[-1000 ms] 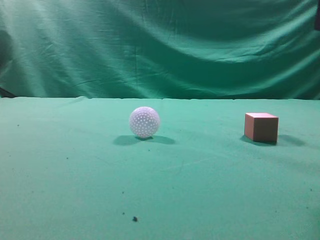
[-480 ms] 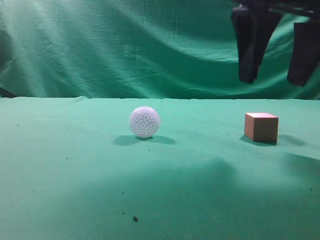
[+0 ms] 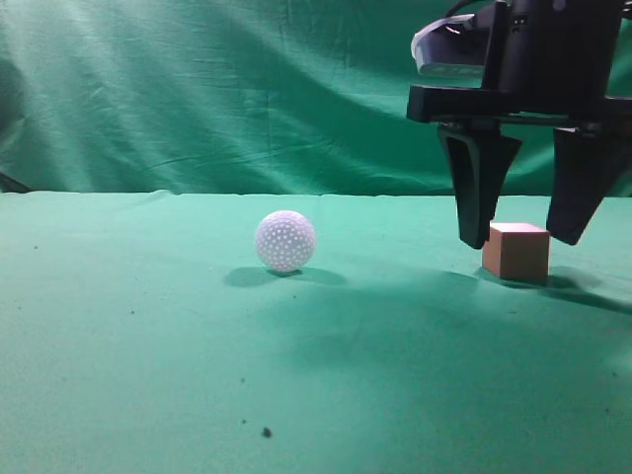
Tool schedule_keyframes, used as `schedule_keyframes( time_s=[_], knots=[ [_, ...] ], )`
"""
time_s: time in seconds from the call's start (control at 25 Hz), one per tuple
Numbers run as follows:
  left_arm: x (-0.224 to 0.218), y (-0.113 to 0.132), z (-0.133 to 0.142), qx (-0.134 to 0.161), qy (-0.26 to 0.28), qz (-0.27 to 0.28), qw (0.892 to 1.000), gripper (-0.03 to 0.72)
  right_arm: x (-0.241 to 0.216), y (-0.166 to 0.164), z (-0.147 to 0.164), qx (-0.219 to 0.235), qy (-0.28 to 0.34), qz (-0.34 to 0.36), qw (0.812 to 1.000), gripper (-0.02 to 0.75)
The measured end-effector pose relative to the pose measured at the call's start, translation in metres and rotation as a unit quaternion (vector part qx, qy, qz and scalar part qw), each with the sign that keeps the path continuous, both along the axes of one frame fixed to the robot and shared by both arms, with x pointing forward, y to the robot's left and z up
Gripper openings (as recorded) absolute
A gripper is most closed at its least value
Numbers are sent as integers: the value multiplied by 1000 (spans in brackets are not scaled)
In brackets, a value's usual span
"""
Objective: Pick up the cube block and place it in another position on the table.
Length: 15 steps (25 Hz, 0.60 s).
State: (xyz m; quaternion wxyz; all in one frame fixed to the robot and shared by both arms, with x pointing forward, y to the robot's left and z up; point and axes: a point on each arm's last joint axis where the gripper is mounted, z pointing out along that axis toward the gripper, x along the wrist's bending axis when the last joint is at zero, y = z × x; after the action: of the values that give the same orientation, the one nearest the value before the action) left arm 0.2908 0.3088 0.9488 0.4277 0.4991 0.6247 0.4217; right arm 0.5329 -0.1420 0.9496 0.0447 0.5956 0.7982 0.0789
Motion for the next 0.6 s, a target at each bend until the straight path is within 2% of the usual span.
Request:
schedule_keyframes(
  time_s=[0.08,0.12,0.36,0.52,0.6],
  knots=[
    [0,0,0,0,0,0,1000,262,1,1,0,3,-3,-6,1000,226],
    [0,0,0,0,0,0,1000,262,2,1,1,5,-5,-9,1000,205],
    [0,0,0,0,0,0,1000,262,31,-16,30,21,-32,-55,998,216],
    [0,0,0,0,0,0,1000,262,63,-34,64,46,-94,-93,990,216],
    [0,0,0,0,0,0,1000,262,79,-42,70,59,-129,-107,984,216]
  ],
)
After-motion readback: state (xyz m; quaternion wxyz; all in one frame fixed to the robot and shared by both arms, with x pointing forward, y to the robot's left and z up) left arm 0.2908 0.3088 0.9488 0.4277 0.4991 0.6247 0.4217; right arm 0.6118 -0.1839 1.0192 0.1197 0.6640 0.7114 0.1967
